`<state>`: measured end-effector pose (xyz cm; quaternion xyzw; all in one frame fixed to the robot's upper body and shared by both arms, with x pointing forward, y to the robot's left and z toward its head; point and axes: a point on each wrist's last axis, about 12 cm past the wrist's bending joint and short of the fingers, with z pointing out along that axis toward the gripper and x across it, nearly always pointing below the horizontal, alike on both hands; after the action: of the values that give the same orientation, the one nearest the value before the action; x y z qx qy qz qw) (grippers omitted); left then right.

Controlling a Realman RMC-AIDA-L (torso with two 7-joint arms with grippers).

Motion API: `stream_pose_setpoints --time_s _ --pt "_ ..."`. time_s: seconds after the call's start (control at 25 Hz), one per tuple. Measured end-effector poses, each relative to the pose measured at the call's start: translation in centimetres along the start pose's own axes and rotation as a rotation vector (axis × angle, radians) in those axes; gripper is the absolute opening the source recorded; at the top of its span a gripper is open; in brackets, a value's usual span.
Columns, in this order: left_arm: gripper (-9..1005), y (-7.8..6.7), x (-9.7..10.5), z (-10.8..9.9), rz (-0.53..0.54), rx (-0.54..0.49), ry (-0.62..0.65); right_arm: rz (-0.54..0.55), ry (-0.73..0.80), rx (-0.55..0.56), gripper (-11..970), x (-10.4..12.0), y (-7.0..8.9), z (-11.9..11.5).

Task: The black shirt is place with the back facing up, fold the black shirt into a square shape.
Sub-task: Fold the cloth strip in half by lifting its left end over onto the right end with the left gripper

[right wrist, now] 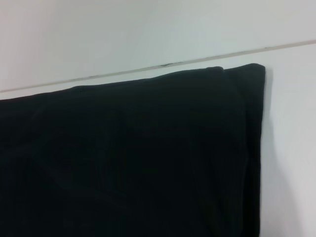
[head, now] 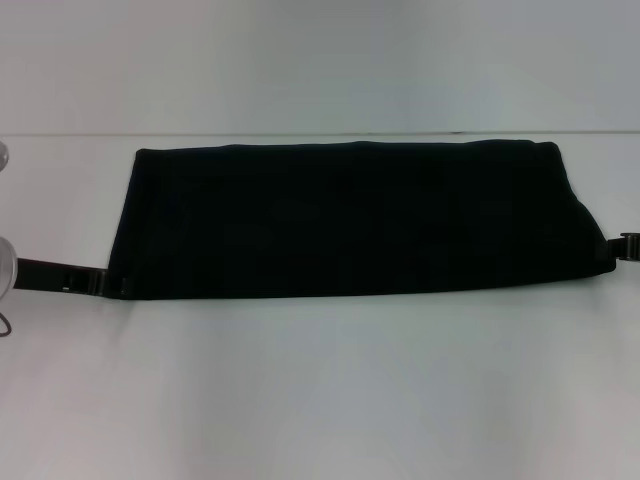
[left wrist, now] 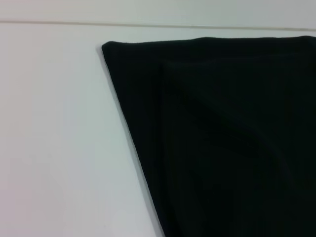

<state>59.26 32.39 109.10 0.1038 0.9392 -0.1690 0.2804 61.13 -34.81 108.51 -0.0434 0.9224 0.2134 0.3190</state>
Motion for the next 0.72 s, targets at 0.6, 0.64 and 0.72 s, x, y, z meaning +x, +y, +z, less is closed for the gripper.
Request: stream_pose_setpoints --time_s 0.6,0.64,0.72 --pt "39 -0.09 -0.05 0.08 0.005 -0.001 0.003 -0.002 0.000 -0.001 11 -0.09 0.00 -0.04" --pt "26 -0.08 -0.05 0.07 0.005 -0.001 0.003 -0.002 0.000 -0.001 11 -0.06 -0.01 -0.05" --pt "-1 -0.06 -0.07 0.05 0.006 -0.002 0.003 0.000 0.001 -0.001 11 0.02 -0.06 -0.07"
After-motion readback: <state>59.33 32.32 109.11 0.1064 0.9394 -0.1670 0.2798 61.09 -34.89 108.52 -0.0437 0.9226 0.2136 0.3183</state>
